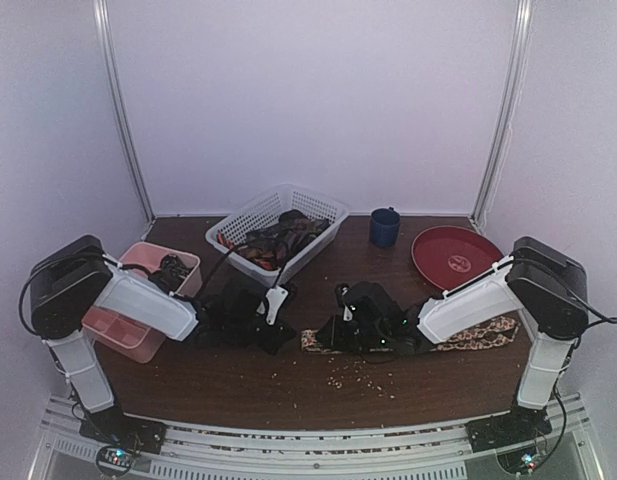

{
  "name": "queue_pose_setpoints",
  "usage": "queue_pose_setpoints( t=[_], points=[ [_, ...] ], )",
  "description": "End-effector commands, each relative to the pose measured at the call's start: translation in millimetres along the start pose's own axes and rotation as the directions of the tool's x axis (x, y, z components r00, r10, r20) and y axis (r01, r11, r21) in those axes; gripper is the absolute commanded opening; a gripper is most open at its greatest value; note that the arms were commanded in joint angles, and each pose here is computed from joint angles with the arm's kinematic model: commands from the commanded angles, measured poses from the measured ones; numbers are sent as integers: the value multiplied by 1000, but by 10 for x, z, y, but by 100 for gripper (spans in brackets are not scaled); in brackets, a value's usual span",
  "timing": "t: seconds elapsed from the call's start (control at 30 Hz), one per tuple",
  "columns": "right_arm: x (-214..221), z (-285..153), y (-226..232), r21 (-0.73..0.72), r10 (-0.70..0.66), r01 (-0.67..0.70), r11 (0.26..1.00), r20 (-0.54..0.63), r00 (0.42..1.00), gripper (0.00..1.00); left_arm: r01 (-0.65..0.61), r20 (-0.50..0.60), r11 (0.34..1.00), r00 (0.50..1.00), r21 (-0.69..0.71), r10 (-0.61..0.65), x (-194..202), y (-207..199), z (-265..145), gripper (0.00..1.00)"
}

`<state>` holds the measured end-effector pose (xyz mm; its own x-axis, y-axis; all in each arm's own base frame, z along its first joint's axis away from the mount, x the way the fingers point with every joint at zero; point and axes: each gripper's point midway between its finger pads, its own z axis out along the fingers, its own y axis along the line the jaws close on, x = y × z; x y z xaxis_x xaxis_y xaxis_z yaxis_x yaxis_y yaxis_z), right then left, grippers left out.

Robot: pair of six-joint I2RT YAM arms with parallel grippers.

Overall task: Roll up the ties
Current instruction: Fold the tie at the center of the board.

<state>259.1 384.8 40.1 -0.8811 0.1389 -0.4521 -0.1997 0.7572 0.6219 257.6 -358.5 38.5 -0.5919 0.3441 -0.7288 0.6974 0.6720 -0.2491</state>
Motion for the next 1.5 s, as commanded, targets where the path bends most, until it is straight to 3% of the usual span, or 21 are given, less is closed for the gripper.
queue_pose_setpoints(
  t=[0.0, 0.87, 1.47],
  points=[
    [-75, -65, 54, 2, -17, 17, 1000, 19, 1000, 14, 34, 4, 999, 999, -18, -34, 43, 46, 27, 0],
    [-176, -94, -39, 66, -41, 38, 997, 47, 998, 15, 127, 24, 985, 991, 120, -131, 188, -119, 137, 0],
    [-12, -92, -179, -3, 47, -47, 999, 1, 999, 14, 58, 123, 974, 989, 220, -87, -208, -346, 149, 0]
  ],
)
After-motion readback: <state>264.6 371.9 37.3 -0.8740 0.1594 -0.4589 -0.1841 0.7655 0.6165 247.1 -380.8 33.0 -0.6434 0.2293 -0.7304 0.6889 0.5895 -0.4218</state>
